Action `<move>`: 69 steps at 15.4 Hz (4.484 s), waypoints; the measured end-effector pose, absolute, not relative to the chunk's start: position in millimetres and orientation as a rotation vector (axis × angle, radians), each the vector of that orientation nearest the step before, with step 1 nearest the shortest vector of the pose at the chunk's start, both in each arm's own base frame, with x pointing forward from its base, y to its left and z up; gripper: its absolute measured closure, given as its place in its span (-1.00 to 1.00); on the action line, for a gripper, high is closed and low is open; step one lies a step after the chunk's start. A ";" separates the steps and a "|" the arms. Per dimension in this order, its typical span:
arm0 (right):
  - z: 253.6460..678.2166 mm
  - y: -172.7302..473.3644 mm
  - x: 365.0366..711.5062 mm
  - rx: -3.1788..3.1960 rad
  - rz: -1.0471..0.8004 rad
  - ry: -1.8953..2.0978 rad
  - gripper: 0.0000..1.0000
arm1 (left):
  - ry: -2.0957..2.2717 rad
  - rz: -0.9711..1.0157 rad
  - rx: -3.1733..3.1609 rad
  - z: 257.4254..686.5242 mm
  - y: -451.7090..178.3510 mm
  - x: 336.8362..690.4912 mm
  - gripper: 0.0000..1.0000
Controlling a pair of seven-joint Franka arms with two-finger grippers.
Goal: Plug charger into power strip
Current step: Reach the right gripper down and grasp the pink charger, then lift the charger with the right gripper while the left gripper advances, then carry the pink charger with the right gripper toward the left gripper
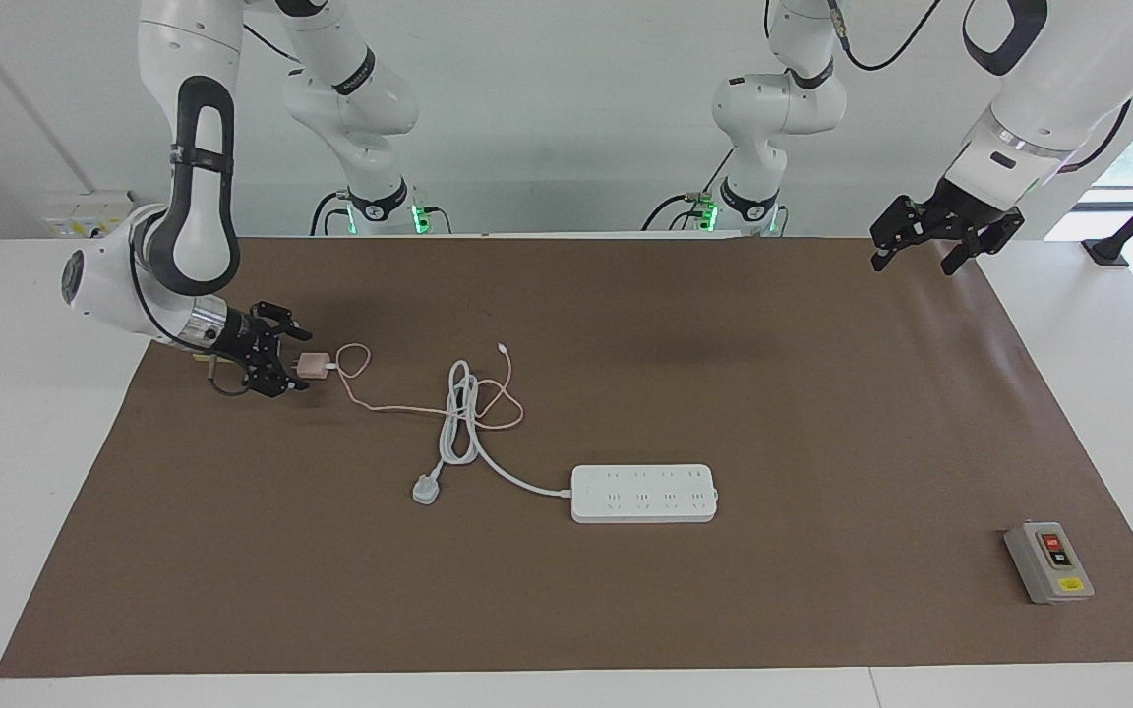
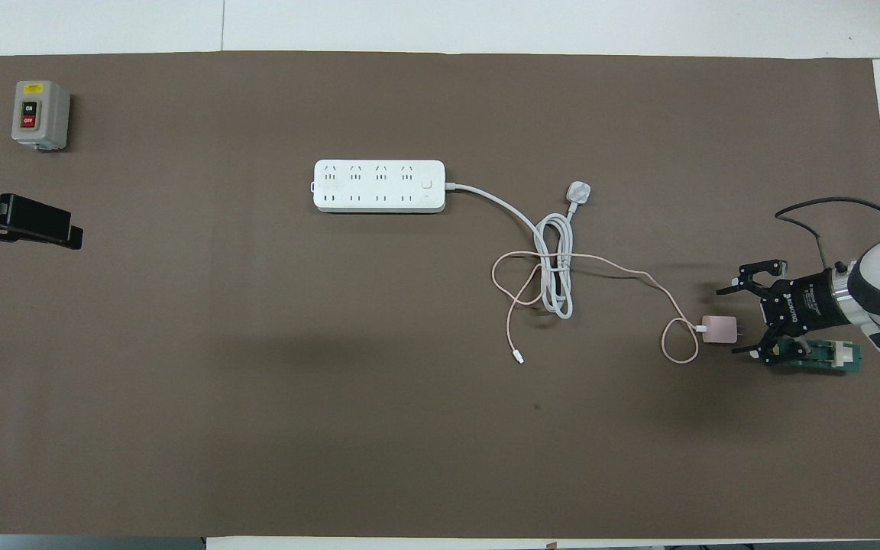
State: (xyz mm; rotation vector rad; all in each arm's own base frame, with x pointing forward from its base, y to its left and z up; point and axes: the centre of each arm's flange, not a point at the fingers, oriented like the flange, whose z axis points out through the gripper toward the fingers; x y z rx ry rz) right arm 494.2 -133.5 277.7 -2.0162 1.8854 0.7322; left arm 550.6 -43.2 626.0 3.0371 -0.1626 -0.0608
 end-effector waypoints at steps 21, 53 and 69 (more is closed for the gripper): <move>258.8 -139.3 478.6 -2.049 0.725 1.845 -0.70 | -0.136 -0.117 2.219 538.8 -101.9 602.8 -1.00; 438.1 133.8 557.6 -1.893 0.675 1.843 0.05 | 0.032 -0.072 1.562 329.1 -209.1 529.2 -1.00; 454.0 284.5 527.9 -1.818 0.567 1.840 0.05 | 0.034 -0.020 1.588 322.0 -236.6 524.1 -1.00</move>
